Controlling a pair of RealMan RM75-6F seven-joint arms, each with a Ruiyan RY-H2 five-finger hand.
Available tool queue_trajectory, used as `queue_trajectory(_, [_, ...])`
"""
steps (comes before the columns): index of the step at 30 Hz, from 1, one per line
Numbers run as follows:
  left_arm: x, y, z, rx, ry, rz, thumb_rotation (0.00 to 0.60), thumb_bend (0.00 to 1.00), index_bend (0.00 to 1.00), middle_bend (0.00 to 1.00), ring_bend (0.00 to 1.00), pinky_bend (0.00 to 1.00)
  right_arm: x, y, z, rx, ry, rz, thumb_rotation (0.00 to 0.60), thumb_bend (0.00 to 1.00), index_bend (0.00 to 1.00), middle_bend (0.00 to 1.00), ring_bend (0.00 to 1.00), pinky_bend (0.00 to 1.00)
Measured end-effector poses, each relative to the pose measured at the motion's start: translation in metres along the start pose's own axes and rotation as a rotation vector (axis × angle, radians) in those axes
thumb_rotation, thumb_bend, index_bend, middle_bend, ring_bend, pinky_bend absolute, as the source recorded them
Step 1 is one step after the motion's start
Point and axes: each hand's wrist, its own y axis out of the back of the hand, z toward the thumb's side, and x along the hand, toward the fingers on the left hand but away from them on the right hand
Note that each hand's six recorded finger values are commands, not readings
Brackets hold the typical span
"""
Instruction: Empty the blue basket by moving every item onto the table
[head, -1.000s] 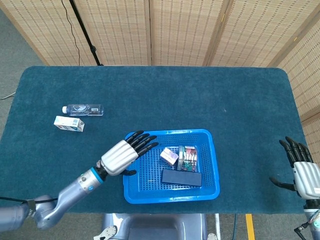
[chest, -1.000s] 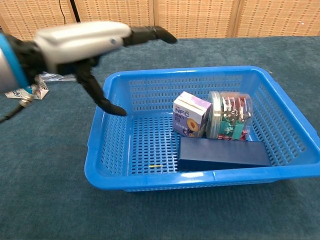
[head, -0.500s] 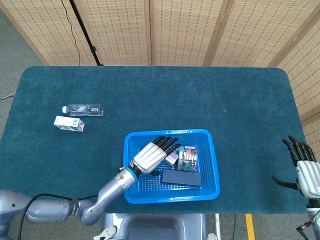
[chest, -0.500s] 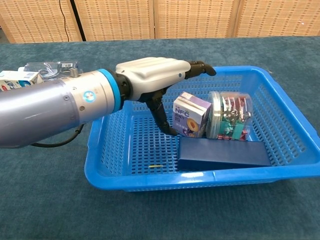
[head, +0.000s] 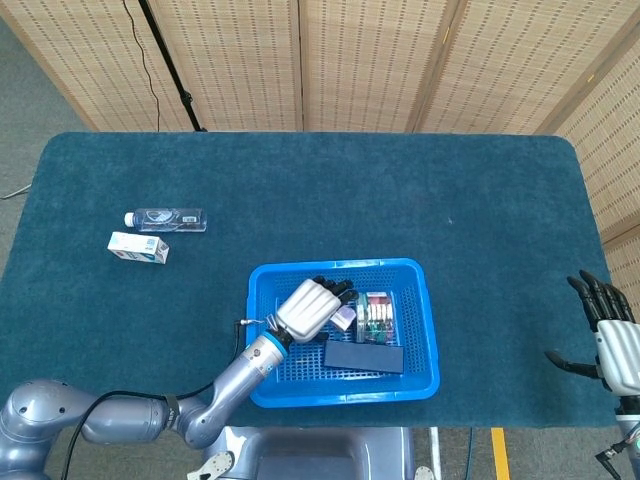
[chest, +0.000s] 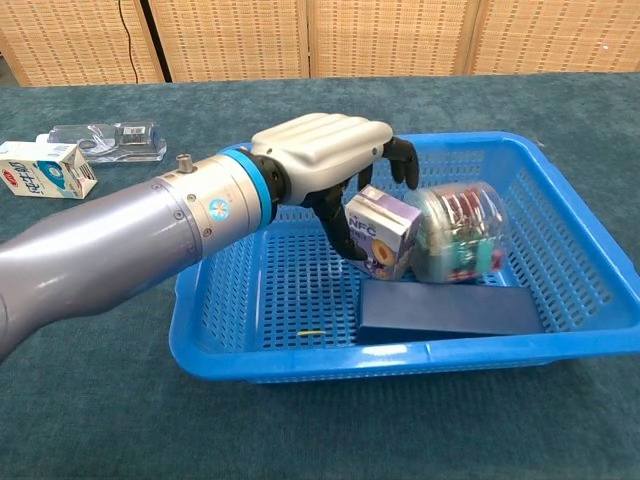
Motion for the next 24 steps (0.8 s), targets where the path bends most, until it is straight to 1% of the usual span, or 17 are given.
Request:
queue_trajectory(2, [0.001, -0.003, 0.0, 0.009, 0.014, 0.013, 0.6, 0.19, 0.45, 0.37, 0.46, 0.45, 0.0, 0.0, 0.0, -0.001, 0.002, 0.002, 0.6, 0.0, 0.0, 0.01, 0.0, 0.0])
queue_trajectory(7, [0.0, -0.002, -0.002, 0.012, 0.029, 0.042, 0.6, 0.21, 0.48, 0.39, 0.48, 0.47, 0.0, 0.0, 0.0, -0.003, 0.003, 0.001, 0.6, 0.0, 0.0, 0.01, 0.0, 0.0])
queue_trajectory(16, [-0.008, 0.017, -0.009, -0.019, 0.032, 0.092, 0.6, 0.22, 0.48, 0.4, 0.48, 0.47, 0.0, -0.001, 0.001, -0.004, 0.007, 0.008, 0.6, 0.0, 0.0, 0.01, 0.0, 0.0])
queue_trajectory(19, [-0.012, 0.031, -0.011, -0.037, 0.028, 0.12, 0.6, 0.22, 0.48, 0.4, 0.48, 0.47, 0.001, -0.001, 0.002, -0.003, 0.008, 0.007, 0.6, 0.0, 0.0, 0.01, 0.0, 0.0])
queue_trajectory(22, [-0.02, 0.054, -0.017, -0.055, 0.029, 0.172, 0.6, 0.22, 0.48, 0.4, 0.48, 0.47, 0.001, -0.001, 0.002, -0.002, 0.01, 0.007, 0.6, 0.0, 0.0, 0.01, 0.0, 0.0])
queue_trajectory(24, [-0.027, 0.075, -0.024, -0.073, 0.036, 0.216, 0.6, 0.22, 0.48, 0.4, 0.48, 0.47, 0.002, -0.001, 0.004, -0.002, 0.013, 0.008, 0.6, 0.0, 0.0, 0.01, 0.0, 0.0])
